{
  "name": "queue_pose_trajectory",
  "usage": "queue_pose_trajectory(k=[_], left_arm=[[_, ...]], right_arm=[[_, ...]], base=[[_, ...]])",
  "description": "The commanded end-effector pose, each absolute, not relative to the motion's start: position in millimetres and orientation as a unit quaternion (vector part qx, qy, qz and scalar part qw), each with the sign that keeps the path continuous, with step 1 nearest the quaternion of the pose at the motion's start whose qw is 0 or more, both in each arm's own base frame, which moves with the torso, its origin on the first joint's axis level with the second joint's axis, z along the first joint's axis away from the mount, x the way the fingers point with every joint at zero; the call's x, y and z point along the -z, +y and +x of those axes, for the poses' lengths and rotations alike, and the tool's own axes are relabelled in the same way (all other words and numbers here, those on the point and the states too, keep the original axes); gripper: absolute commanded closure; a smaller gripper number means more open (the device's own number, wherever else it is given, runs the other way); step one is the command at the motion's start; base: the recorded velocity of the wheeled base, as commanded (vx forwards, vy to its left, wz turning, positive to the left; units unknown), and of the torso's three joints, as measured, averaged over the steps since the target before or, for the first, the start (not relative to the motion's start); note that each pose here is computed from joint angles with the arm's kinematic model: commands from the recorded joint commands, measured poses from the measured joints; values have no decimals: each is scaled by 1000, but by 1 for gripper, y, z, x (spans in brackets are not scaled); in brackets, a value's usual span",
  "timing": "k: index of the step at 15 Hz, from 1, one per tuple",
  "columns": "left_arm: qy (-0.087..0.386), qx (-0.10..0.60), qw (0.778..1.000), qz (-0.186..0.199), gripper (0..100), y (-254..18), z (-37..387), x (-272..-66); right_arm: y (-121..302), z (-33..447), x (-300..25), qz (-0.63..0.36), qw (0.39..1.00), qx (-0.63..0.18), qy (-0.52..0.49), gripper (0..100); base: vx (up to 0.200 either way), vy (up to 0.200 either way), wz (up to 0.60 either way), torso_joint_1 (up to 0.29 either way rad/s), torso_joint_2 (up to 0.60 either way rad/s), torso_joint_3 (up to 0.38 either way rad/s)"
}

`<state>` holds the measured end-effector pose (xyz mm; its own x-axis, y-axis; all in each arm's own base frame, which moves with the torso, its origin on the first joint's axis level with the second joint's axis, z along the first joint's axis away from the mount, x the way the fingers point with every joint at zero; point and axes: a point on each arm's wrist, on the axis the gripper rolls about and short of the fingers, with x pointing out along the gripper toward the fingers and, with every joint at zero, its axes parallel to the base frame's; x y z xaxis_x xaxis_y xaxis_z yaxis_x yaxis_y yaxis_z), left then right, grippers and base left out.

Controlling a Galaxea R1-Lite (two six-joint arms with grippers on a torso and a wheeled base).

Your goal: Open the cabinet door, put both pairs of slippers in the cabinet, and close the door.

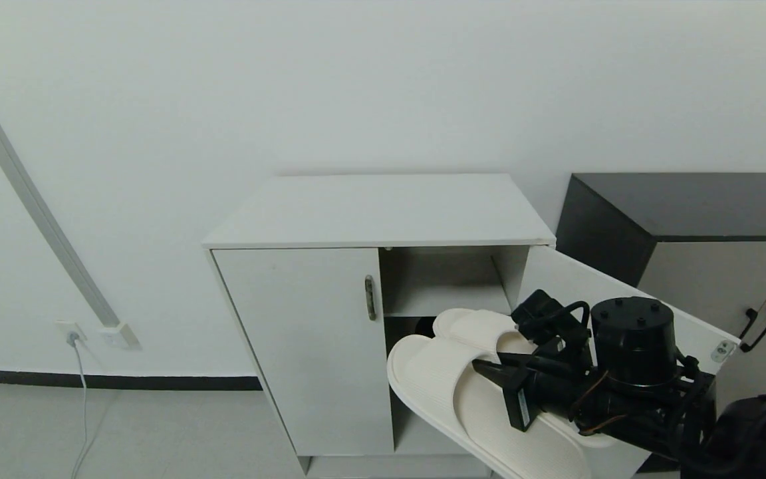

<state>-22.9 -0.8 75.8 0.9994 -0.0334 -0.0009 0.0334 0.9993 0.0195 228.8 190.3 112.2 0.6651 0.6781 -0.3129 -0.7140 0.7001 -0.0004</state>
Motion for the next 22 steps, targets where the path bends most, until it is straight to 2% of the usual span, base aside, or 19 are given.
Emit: queue_pose_trajectory(k=[1,13,22], left_arm=[[1,17,1000,10,100,-1,-23,-76],[1,17,1000,10,100,-1,-23,-76],[0,16,1000,9,100,-1,-23,-76]], right_arm=[[190,229,-107,-69,909,-383,149,100],[190,228,-106,-73,910,-379,150,100],[193,229,-102,-73,910,-381,148,100]], base=[[0,0,0,-198,520,344],[0,0,0,-159,488,324],[0,0,0,-56,398,342]])
